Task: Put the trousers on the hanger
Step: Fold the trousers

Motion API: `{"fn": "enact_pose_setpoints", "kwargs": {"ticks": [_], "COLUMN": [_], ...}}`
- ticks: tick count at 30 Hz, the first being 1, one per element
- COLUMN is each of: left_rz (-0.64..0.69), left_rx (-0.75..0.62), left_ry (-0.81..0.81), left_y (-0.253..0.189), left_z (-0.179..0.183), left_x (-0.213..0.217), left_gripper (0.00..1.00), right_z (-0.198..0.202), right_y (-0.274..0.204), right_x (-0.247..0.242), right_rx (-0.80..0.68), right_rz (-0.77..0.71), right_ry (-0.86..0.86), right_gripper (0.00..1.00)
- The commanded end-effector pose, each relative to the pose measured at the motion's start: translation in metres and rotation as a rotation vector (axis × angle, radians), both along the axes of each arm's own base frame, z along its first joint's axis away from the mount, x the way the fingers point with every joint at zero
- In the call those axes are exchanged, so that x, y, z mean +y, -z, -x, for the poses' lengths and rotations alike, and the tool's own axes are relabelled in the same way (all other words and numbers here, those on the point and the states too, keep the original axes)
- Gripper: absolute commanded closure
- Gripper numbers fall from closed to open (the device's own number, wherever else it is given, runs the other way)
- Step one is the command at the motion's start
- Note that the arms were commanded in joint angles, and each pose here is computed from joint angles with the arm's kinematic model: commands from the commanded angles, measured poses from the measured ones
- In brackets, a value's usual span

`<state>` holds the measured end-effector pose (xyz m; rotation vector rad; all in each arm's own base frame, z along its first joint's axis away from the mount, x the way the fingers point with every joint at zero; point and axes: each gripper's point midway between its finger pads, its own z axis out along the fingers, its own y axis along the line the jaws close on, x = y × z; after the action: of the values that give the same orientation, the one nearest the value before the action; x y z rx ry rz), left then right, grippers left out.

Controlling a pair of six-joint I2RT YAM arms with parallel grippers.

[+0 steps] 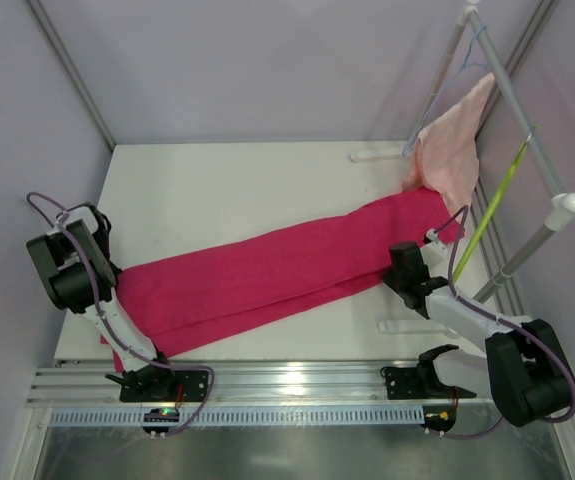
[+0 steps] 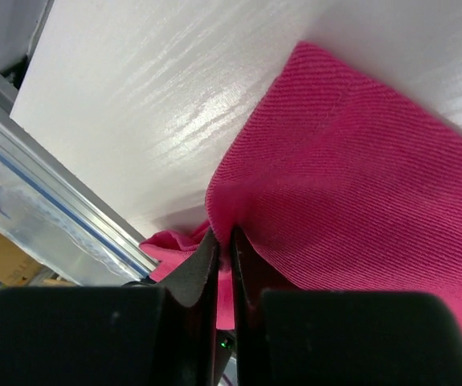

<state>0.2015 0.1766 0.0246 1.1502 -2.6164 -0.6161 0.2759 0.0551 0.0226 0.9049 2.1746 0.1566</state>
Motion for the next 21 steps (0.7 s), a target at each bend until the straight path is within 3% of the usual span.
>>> {"fn": "enact_pose_setpoints", "kwargs": {"ticks": [1, 6, 12, 13, 17, 21], "left_rz": [0.017, 0.035, 0.068, 0.068, 0.028, 0.091], "left_rx": [-0.074, -0.038, -0.002, -0.005, -0.002, -0.049], "left_ry": [-0.059, -0.055, -0.053, -0.056, -0.054, -0.071], "left_y": [-0.014, -0.024, -0.024, -0.023, -0.021, -0.011], "left_z": [-0.006, 0.003, 0.020, 0.021, 0.028, 0.023], "left_x": [-0.008, -0.012, -0.023, -0.024, -0.020, -0.028], "left_gripper": [0.95, 0.99, 0.98, 0.96, 0.58, 0.55], "right_z": [-0.010, -0.004, 0.002, 0.004, 0.013, 0.022], "right_y": [-0.029, -0.032, -0.056, -0.057, -0.082, -0.083], "right_x": [0.007, 0.018, 0.087, 0.095, 0.144, 0.188], "right_rx": [-0.063, -0.033, -0.082, -0.069, -0.075, -0.066], "right_rz": [0.029, 0.031, 0.027, 0.034, 0.054, 0.017], "right_ry": [-0.104, -0.212, -0.665, -0.699, -0.856, -1.004], "right_gripper": [0.71, 0.63, 0.57, 0.57, 0.54, 0.53]}}
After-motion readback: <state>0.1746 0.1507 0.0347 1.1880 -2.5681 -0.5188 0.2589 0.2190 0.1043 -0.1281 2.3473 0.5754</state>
